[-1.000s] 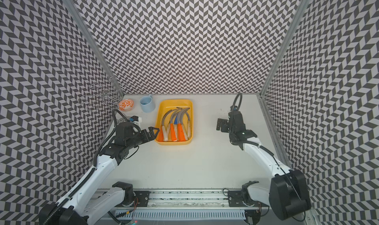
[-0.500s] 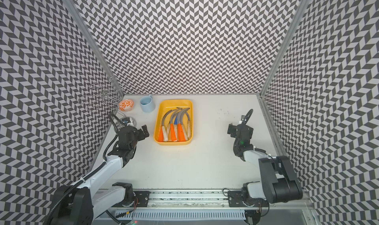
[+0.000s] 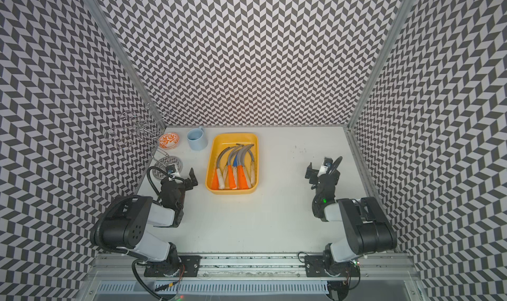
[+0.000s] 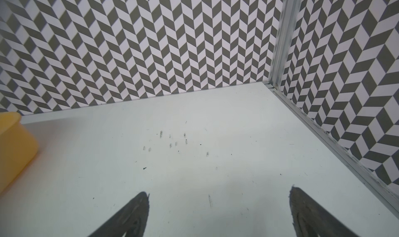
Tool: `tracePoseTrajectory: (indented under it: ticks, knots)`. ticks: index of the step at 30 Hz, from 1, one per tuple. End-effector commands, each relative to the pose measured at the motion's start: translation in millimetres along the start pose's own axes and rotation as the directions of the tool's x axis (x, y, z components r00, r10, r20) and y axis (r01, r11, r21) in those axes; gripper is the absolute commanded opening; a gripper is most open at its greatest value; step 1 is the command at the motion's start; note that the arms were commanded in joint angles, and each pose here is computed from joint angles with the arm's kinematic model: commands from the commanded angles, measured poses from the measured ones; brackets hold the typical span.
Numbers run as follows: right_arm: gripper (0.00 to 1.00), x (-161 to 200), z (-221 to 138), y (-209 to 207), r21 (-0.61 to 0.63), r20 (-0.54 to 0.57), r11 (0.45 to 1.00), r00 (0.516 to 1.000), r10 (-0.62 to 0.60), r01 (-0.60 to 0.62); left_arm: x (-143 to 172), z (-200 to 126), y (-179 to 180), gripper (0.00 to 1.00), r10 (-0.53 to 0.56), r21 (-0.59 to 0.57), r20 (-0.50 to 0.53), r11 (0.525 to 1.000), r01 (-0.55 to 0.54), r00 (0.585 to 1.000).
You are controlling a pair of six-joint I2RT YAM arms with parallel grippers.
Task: Put small sickles into storage boxes
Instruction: Reset both arms
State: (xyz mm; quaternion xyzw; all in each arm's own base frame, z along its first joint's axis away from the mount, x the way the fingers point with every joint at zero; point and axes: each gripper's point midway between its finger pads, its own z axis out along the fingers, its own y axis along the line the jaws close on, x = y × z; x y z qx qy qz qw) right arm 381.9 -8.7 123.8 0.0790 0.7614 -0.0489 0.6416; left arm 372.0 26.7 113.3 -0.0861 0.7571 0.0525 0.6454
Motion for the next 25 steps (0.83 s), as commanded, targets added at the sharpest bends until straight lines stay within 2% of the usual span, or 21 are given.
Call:
tracePoseTrajectory:
  ticks: [1,4,6,9,12,25]
  knots:
    - [0.99,-34.4,-3.5,9.2,-0.053,0.141,0.999,0.99,0.001,0.006,-37.2,-2.0,-11.0,1.0,0.016,0.039,0.158,0.999,-0.022,0.987]
    - [0.99,-32.5,0.0,9.9,-0.056,0.121,0.998,0.993,-0.003,0.01,-33.9,1.1,-11.4,1.0,0.016,0.039,0.119,0.999,-0.02,0.993]
    - [0.99,-31.4,0.8,8.8,-0.055,0.116,0.998,0.993,0.002,0.005,-36.7,-1.2,-11.0,1.0,0.015,0.04,0.145,0.999,-0.02,0.989]
    - [0.99,-28.8,-4.3,4.8,-0.048,0.134,0.999,0.991,0.009,-0.002,-34.6,0.4,-10.8,1.0,0.017,0.037,0.128,0.999,-0.022,0.992]
    - [0.99,-32.3,-10.1,4.9,-0.06,0.18,0.998,0.983,0.018,-0.007,-35.4,-0.4,-11.0,1.0,0.017,0.038,0.135,0.999,-0.022,0.991]
    - [0.99,-31.2,-8.6,4.6,-0.056,0.173,0.998,0.985,0.018,-0.009,-34.6,-0.2,-11.3,1.0,0.015,0.042,0.131,0.999,-0.021,0.991]
